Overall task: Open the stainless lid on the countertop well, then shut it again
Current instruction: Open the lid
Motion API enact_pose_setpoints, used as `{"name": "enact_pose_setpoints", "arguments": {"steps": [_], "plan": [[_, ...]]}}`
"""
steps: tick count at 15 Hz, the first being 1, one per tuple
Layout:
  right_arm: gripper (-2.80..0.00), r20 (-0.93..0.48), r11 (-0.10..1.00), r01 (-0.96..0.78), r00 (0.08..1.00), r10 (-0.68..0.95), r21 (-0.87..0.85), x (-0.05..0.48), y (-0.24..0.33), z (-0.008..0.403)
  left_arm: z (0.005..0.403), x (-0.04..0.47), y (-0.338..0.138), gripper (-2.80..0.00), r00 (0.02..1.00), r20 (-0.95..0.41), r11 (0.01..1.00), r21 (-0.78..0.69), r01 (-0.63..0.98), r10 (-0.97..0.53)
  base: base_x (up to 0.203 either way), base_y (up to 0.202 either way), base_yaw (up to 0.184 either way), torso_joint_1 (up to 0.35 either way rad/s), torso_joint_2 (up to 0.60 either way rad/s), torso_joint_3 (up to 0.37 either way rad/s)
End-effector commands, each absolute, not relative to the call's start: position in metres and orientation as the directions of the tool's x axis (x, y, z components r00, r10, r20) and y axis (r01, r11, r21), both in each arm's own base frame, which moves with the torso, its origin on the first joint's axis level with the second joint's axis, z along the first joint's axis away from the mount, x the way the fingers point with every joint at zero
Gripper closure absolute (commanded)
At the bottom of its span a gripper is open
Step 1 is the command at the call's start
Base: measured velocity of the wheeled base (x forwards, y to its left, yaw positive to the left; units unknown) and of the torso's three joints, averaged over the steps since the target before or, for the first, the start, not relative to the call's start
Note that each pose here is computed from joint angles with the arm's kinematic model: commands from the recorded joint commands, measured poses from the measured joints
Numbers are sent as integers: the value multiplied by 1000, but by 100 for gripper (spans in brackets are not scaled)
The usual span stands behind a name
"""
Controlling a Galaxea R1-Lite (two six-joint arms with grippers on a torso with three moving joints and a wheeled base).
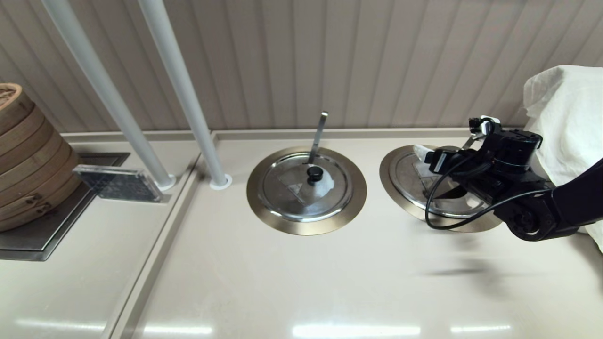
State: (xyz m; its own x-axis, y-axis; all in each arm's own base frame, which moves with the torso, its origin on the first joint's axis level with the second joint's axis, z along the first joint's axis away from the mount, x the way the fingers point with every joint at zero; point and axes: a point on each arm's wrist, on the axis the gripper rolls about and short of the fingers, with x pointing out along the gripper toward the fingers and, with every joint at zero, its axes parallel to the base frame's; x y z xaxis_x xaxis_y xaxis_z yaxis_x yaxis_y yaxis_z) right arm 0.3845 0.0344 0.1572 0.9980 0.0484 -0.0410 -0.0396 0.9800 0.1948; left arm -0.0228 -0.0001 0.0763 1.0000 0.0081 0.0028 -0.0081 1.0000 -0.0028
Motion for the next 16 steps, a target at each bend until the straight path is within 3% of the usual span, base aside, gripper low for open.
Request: {"name": "enact_pose_setpoints", "arguments": {"steps": [1,16], "plan": [[-280,-32,980,-50,998,57,195,382,38,160,76,-23,0,0,1000,3,1000,-3,-9,9,0,0,0,0,0,0],[-280,-31,987,-62,997,67,150,369,74,162,76,-23,0,0,1000,3,1000,-3,-9,9,0,0,0,0,0,0]]}}
